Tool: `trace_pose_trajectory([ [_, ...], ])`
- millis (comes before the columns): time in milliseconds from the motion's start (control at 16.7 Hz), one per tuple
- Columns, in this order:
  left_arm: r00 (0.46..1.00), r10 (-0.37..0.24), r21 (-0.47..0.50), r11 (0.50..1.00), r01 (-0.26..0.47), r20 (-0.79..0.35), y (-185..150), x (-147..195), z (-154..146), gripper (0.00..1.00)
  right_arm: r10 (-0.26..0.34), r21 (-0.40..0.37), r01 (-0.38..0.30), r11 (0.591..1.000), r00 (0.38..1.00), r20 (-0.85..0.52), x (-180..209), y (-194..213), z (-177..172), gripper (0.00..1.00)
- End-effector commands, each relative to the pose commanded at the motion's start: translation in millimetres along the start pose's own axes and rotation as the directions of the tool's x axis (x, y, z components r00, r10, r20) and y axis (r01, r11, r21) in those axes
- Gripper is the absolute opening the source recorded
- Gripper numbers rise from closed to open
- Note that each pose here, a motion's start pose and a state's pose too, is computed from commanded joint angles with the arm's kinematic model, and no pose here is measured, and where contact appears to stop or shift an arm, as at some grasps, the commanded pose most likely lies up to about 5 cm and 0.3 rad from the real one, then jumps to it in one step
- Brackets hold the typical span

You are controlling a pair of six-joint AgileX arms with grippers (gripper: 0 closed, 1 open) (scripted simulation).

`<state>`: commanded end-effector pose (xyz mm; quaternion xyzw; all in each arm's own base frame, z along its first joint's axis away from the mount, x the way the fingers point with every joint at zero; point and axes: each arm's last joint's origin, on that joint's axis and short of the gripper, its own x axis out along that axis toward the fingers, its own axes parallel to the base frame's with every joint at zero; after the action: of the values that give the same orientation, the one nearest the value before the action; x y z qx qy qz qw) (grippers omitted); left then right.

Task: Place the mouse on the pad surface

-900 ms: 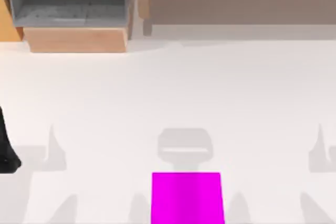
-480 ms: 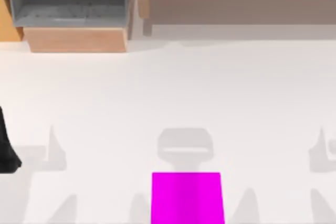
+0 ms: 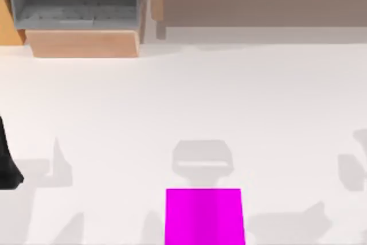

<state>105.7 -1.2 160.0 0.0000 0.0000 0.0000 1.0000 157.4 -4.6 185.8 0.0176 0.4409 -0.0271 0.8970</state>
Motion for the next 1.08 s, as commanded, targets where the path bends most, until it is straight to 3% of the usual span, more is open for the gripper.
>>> trace_pose_trajectory([
  [180,1.0,0.0,0.0,1.0,0.0,0.0,0.0,0.0,0.0,1.0,-0.017,0.028,0.028,0.999,0.95,-0.313,19.8,-1.8,32.0,1.0],
  [480,1.0,0.0,0.0,1.0,0.0,0.0,0.0,0.0,0.0,1.0,-0.016,0.097,0.106,0.99,0.749,-0.663,75.9,-15.9,97.4,1.0],
  [720,1.0,0.0,0.0,1.0,0.0,0.0,0.0,0.0,0.0,1.0,0.005,0.17,0.181,0.969,0.669,-0.743,125.2,-41.9,154.0,1.0],
  [1080,1.0,0.0,0.0,1.0,0.0,0.0,0.0,0.0,0.0,1.0,0.006,0.291,0.258,0.921,0.738,-0.674,162.3,-90.9,220.7,1.0],
])
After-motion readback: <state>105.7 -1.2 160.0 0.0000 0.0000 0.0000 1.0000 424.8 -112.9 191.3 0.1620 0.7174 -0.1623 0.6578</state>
